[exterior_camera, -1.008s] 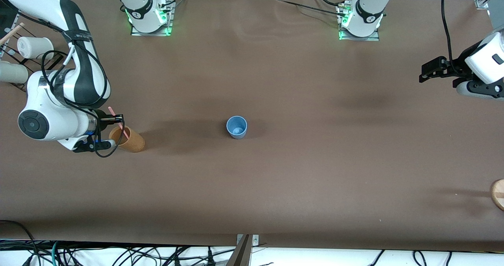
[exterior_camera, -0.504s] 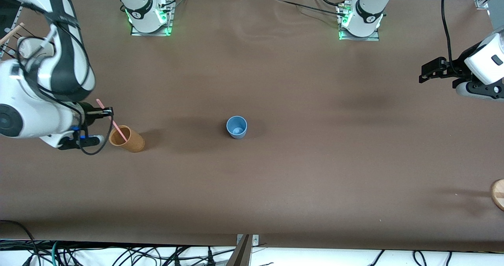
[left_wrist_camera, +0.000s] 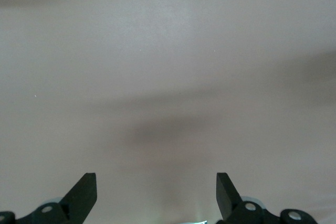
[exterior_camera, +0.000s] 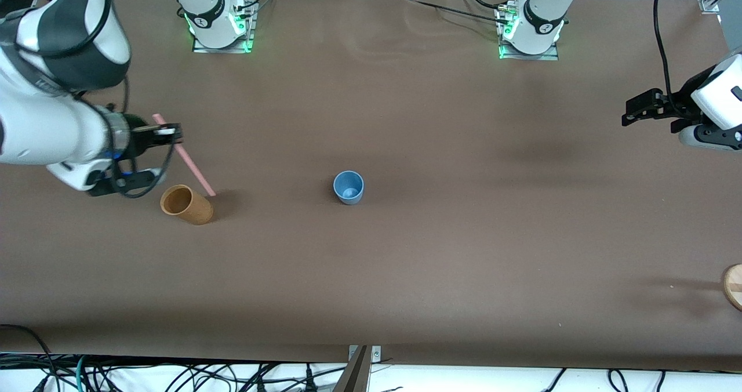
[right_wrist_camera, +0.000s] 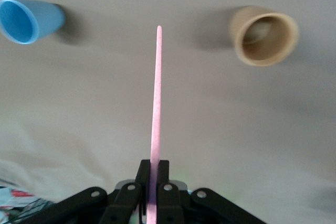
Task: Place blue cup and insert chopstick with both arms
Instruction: 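Pull the pink chopstick up out of the tan cup, then carry the chopstick over the blue cup and lower it inside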
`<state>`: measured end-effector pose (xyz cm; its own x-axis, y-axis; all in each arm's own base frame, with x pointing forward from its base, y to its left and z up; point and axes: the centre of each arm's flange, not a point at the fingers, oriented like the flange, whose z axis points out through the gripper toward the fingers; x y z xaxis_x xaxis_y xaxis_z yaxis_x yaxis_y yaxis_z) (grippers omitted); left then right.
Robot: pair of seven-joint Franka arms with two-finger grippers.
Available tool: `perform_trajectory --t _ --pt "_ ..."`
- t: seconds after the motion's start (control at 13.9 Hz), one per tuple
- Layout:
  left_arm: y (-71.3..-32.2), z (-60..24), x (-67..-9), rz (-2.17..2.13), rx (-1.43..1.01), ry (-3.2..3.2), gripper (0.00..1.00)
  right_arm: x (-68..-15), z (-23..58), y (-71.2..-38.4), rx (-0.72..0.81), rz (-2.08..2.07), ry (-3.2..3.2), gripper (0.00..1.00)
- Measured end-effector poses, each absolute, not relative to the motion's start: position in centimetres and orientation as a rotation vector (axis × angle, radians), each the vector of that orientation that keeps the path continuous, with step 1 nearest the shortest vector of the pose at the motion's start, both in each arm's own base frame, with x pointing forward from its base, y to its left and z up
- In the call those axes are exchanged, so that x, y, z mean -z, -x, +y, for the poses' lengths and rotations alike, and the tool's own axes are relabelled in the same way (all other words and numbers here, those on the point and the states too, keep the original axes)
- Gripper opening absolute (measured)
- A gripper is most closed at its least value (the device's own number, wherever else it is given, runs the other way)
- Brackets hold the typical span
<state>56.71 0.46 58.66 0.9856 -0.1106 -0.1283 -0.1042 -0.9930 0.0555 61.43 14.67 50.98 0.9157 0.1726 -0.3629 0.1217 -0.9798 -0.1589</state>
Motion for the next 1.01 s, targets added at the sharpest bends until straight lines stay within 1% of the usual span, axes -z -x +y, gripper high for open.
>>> perform_trajectory --t 0.14,0.43,0.58,0.72,1.01 --pt "-56.7 0.5 -58.7 -0.167 0.203 -3.082 1.00 -51.3 18.5 -60.5 -0.593 -0.166 2.911 0.08" --pt "-56.7 0.4 -58.7 -0.167 0.203 -3.082 1.00 -52.0 27.5 -59.2 -0.483 -0.006 2.881 0.08" --pt "-56.7 0.4 -58.7 -0.168 0.203 -3.082 1.00 -50.3 32.8 -57.9 -0.488 0.054 2.887 0.08" --pt "-56.7 0.4 -58.7 -0.168 0.202 -3.082 1.00 -47.8 36.3 -56.9 -0.526 0.069 2.894 0.08" --pt "-56.7 0.4 -58.6 -0.168 0.202 -3.082 1.00 -42.5 39.3 -57.1 -0.575 0.061 2.887 0.08"
